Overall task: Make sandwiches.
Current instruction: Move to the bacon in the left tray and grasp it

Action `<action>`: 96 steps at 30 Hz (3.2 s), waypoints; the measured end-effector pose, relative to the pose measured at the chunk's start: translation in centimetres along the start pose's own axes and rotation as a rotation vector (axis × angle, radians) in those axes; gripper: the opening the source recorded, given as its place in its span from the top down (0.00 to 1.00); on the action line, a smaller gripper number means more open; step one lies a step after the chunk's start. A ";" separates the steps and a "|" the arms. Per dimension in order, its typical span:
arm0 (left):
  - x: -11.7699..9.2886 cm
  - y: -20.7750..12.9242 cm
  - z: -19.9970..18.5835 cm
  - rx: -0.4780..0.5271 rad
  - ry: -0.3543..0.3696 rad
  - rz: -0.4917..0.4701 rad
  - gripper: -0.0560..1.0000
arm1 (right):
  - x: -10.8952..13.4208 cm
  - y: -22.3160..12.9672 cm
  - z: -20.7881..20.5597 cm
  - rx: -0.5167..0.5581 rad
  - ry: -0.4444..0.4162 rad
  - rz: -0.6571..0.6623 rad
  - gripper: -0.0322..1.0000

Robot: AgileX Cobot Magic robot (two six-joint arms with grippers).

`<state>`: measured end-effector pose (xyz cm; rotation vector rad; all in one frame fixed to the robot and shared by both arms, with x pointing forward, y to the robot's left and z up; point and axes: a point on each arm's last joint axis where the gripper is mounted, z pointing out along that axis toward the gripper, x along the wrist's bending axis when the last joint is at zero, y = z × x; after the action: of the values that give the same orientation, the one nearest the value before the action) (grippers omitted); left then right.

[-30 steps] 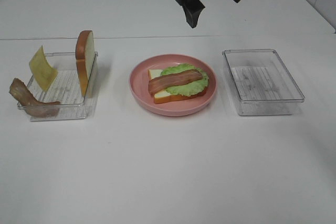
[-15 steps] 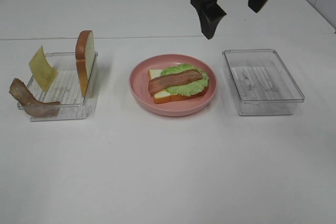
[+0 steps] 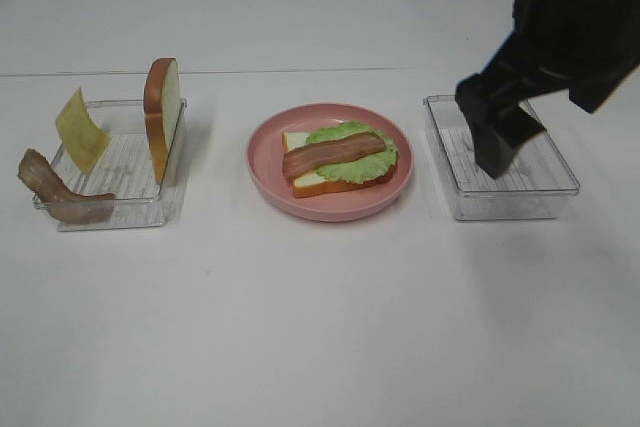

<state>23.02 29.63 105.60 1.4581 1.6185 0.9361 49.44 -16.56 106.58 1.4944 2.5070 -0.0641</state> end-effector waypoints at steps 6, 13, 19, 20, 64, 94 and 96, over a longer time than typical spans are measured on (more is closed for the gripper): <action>0.0 0.0 0.0 0.000 0.000 0.000 0.01 | -1.2 -4.7 1.3 0.072 0.024 0.078 0.02; 0.0 0.0 0.0 0.000 0.000 0.000 0.01 | -3.0 -8.9 2.6 0.111 0.060 0.210 0.02; 0.0 0.0 0.0 0.000 0.000 0.000 0.01 | -4.0 -13.7 2.3 0.031 0.078 0.346 0.02; 0.0 0.0 0.0 0.000 0.000 0.000 0.01 | -4.0 -14.4 2.3 0.018 0.076 0.365 0.02; 0.0 0.0 0.0 0.000 0.000 0.000 0.01 | 0.4 -30.3 1.1 -0.748 -0.119 0.649 0.02; 0.0 0.0 0.0 0.000 0.000 0.000 0.01 | 1.1 -29.8 1.2 -0.755 -0.082 0.511 0.02; 0.0 0.0 0.0 0.000 0.000 0.000 0.01 | 1.1 -29.8 1.2 -0.755 -0.082 0.511 0.02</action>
<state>23.02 29.63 105.60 1.4581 1.6185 0.9361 23.12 -30.17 102.89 1.6412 1.6887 0.7835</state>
